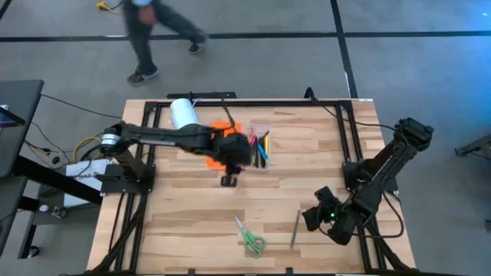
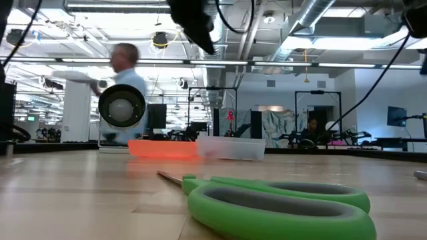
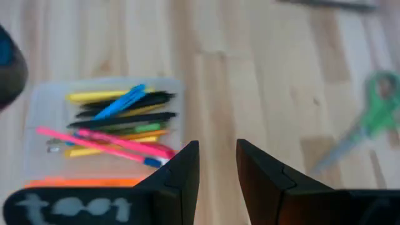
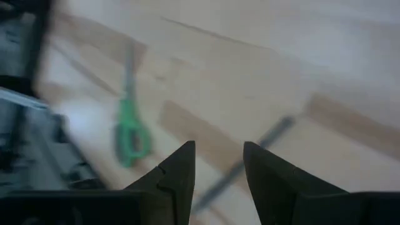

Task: Pick & place school supplies into a supply box
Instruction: Put the gray pen into the orange supply box

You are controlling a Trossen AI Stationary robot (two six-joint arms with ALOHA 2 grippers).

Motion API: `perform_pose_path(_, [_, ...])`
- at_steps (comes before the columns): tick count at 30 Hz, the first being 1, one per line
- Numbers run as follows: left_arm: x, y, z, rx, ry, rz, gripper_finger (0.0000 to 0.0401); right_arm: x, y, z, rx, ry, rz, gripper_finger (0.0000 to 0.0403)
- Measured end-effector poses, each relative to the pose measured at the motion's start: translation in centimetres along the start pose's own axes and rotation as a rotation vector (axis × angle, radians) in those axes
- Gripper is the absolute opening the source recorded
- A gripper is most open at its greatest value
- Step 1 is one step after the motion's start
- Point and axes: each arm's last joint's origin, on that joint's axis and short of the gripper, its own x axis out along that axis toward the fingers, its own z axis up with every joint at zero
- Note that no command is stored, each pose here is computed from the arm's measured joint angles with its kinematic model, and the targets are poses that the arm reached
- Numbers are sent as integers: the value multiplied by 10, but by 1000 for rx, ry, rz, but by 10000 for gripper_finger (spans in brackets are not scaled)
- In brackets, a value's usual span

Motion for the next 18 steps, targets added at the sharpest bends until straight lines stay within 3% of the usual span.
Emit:
perform_pose_path(3, [-7,-21,-13,71,20,-8,96,4,9,0,59,-9,68,128])
perform_pose_path(8, [-6,-39,-48,95,48,4,96,21,27,-3,105,-12,65,115])
perform_pose_path(18, [-13,-59,-129,-88,-88,-31,96,58,64,-24,167,113,-141,87])
